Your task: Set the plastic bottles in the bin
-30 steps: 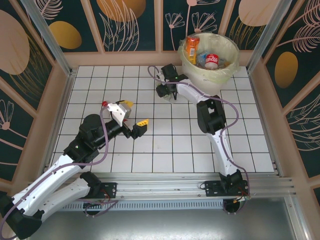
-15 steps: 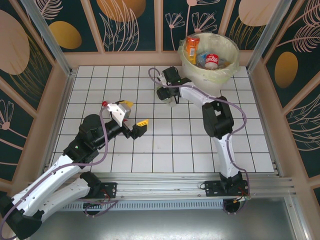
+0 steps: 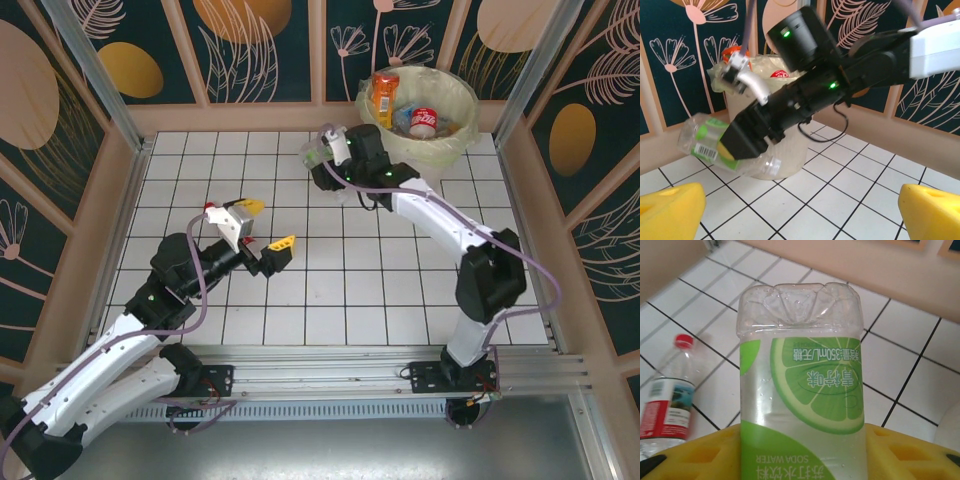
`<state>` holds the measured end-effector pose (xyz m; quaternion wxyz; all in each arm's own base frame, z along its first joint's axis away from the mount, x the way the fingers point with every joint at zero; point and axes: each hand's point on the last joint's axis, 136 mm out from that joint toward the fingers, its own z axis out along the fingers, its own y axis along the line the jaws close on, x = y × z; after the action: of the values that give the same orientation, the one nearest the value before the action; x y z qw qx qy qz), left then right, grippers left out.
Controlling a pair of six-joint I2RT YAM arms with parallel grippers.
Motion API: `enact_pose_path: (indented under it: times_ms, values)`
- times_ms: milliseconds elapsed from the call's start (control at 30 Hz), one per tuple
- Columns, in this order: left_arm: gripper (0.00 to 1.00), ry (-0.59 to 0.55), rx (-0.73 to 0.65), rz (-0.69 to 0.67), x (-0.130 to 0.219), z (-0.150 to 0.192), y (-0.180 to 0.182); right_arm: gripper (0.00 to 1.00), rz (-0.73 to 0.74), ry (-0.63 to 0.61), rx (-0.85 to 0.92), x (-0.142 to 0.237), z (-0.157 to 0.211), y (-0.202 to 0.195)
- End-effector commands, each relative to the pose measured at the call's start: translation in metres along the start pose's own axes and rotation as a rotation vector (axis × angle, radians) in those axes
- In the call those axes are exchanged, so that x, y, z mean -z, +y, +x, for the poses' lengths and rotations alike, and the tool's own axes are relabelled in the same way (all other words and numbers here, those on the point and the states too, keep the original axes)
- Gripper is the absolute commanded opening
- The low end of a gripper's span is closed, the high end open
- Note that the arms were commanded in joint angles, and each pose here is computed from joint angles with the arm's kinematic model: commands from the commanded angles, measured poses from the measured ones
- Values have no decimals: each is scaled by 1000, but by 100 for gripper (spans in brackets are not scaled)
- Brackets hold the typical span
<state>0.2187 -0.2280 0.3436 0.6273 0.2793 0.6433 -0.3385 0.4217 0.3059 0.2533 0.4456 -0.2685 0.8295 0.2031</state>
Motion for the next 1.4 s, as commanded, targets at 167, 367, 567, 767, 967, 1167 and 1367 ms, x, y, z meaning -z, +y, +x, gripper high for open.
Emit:
enact_pose_path:
  times_ms: [167,367,567,767,967,1167,1367]
  values:
    - [98,2,54,43,-5,-5,-7,54,-38,-247,-22,80,-68,7]
    - [99,6,43,92,-5,-5,-16,54,87,-391,-47,126,-110,-27]
    - [99,21,11,129,-4,-3,-22,54,290,-506,-100,166,-144,-84]
    - [99,54,-36,162,-4,4,-27,54,451,-531,-204,178,-160,-149]
    - [99,58,-31,154,-5,5,-26,54,521,-498,-296,146,-163,-186]
    - [99,47,-21,121,-4,0,-21,54,610,-442,-397,113,-147,-219]
    - [98,45,-17,104,-3,-1,-18,55,636,-399,-448,94,-127,-233]
